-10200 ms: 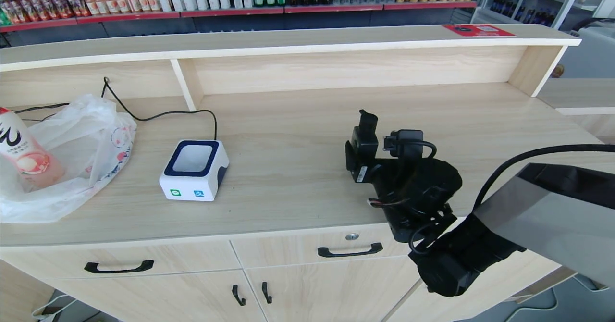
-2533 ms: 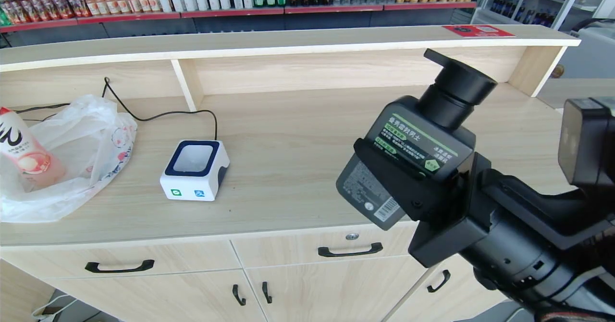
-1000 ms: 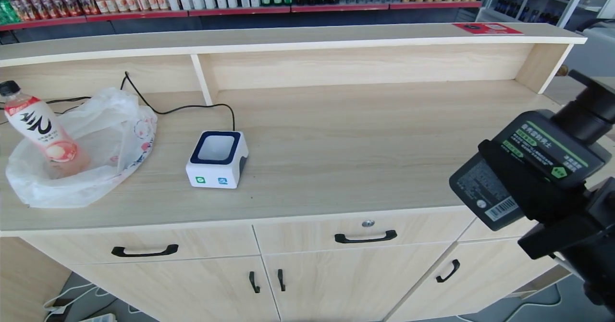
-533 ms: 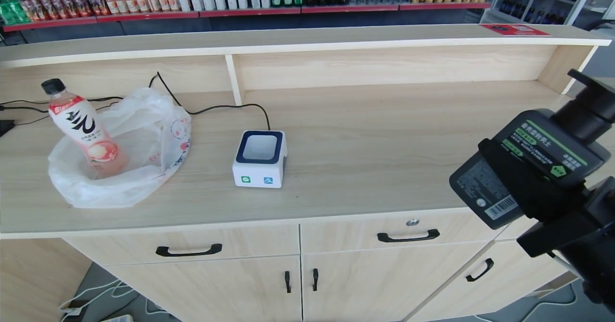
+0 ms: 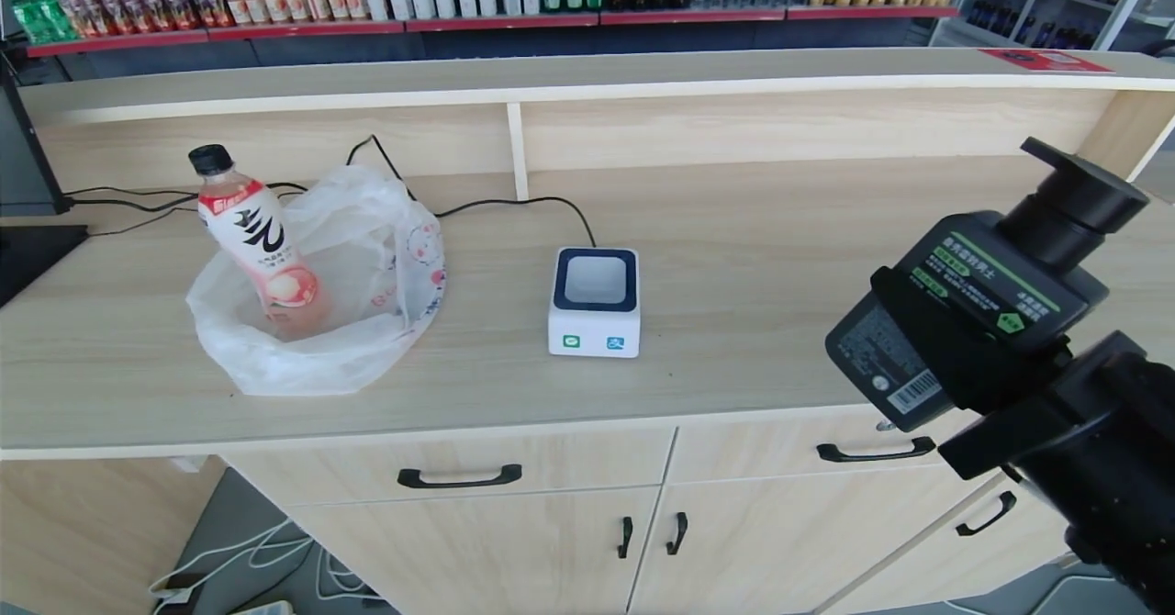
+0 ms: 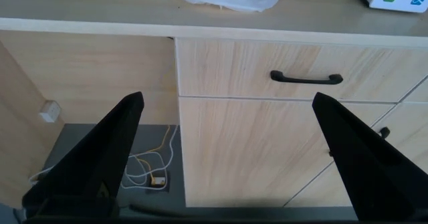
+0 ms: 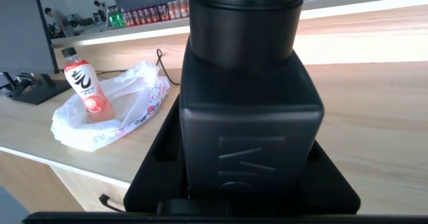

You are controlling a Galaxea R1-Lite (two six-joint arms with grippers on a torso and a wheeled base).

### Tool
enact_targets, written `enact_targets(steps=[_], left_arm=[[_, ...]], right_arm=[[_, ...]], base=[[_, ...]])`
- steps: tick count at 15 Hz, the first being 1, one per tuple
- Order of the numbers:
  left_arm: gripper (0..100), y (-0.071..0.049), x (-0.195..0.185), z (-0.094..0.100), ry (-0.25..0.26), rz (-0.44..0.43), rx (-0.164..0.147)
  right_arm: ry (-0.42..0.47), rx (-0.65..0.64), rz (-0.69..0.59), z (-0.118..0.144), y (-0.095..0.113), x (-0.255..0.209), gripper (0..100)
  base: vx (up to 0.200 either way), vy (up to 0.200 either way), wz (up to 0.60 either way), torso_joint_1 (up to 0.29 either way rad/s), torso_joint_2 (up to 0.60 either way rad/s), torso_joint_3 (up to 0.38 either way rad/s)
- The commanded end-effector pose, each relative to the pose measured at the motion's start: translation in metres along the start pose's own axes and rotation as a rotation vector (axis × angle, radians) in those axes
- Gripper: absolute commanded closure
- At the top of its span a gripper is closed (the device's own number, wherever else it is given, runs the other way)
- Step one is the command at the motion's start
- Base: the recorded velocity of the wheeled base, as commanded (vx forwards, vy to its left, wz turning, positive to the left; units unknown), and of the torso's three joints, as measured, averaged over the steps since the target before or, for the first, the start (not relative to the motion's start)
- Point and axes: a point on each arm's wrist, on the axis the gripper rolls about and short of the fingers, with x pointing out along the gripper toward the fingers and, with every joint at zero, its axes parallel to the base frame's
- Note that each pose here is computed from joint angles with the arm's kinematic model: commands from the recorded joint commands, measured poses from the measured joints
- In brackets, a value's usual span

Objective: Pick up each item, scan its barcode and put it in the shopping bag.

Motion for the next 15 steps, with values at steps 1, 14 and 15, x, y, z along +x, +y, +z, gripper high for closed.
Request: enact_targets(steps=[1, 14, 15], left_arm=[[0, 0.000, 0.000, 0.000, 0.000, -0.001, 0.000], [0, 0.000, 0.000, 0.000, 0.000, -0.001, 0.004], [0, 0.000, 0.000, 0.000, 0.000, -0.001, 0.004]], right_arm=[[0.012, -0.005, 0.000, -0.003, 0.001, 0.001, 100], [0.037, -0.202, 0.128, -0.034, -0.017, 0.054, 100], [0.024, -0.306, 0.181, -0.037, -0.038, 0.065, 100]], base=[[0.000, 0.200, 0.00, 0.007, 0.01, 0.002], [0.000, 0.108, 0.00, 0.001, 0.00, 0.001], [0.000, 0.000, 0.00, 0.000, 0.00, 0.000]])
